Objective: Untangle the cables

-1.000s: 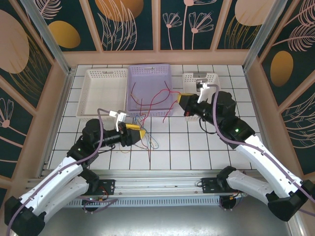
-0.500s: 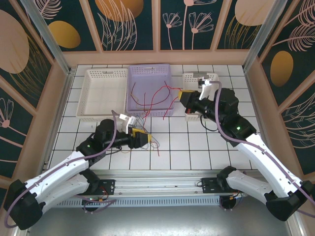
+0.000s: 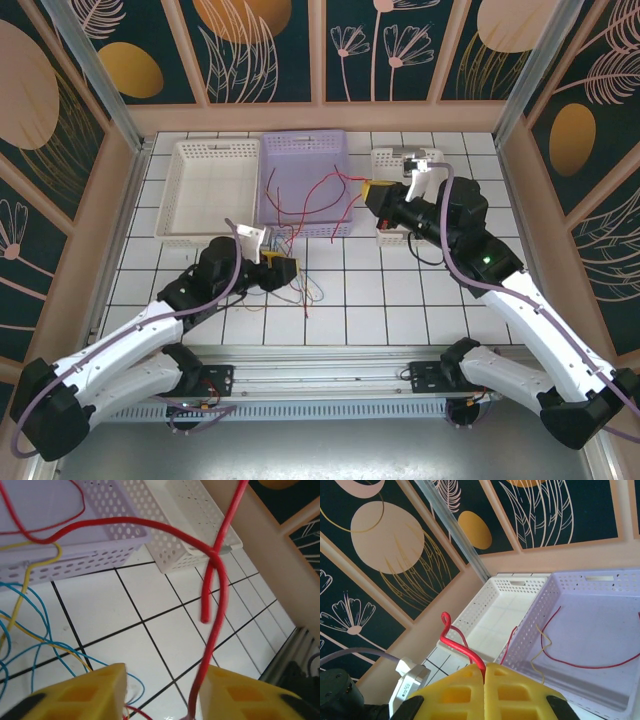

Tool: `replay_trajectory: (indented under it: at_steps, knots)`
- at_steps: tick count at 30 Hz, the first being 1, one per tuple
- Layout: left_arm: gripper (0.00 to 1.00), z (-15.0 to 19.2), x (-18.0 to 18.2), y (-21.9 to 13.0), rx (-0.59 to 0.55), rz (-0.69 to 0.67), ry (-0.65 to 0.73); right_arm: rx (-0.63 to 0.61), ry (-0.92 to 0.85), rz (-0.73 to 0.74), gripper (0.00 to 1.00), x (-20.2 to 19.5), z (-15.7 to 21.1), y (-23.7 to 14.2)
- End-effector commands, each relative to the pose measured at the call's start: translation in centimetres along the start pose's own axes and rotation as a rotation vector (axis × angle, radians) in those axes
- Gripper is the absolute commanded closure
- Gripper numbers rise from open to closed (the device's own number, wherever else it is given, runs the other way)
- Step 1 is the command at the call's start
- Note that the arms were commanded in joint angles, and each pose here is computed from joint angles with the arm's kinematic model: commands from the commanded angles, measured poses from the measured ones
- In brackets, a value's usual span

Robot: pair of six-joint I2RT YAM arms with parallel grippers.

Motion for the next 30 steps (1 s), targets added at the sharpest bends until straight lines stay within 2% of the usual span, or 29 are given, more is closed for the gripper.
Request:
replay_trajectory:
  at_steps: [1, 4, 9, 15, 18, 23, 30]
  knots:
    - [0.74, -0.5, -0.3, 0.2, -0.039, 0.022, 0.017, -0.031, -0.006, -0.044, 1.00, 0.9, -1.1, -0.4]
    - [0.86, -0.7, -0.5, 0.0, -0.051, 0.037, 0.024, -0.031, -0.007, -0.039, 1.00, 0.9, -1.1, -0.5]
    - [1.00, -0.8, -0.7, -0.2, -0.063, 0.052, 0.025, -0.036, -0.003, -0.030, 1.00, 0.7, -0.9, -0.5]
    - [1.00, -1.0, -1.0, -1.0, -0.087, 0.070, 0.023, -0.049, 0.004, -0.010, 1.00, 0.4, -0.7, -0.6]
    - [1.00, -1.4, -1.5, -1.7, -0.106, 0.094, 0.017, -0.056, 0.018, 0.050, 1.00, -0.4, -0.6, -0.5]
    - [1.00, -2.5, -2.5, -3.7, -0.157, 0.123, 0.026, -0.071, 0.093, 0.159, 1.00, -3.1, -0.2, -0.6]
    - [1.00, -3.4, -3.2, -6.2, -0.189, 0.081, 0.076, -0.110, 0.217, 0.325, 1.00, -7.6, 0.3, -1.5]
Point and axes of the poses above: each hand's point on the last joint's axis, 136 mm out from that joint toward the fingers, its own y axis out along the fingers, its own x axis along the line the jaws close on, z = x × y, the point moved 10 cm from there along -y, back along the fingers, and after that the axes turned 7 degrees about y, right-handed, at the moved point
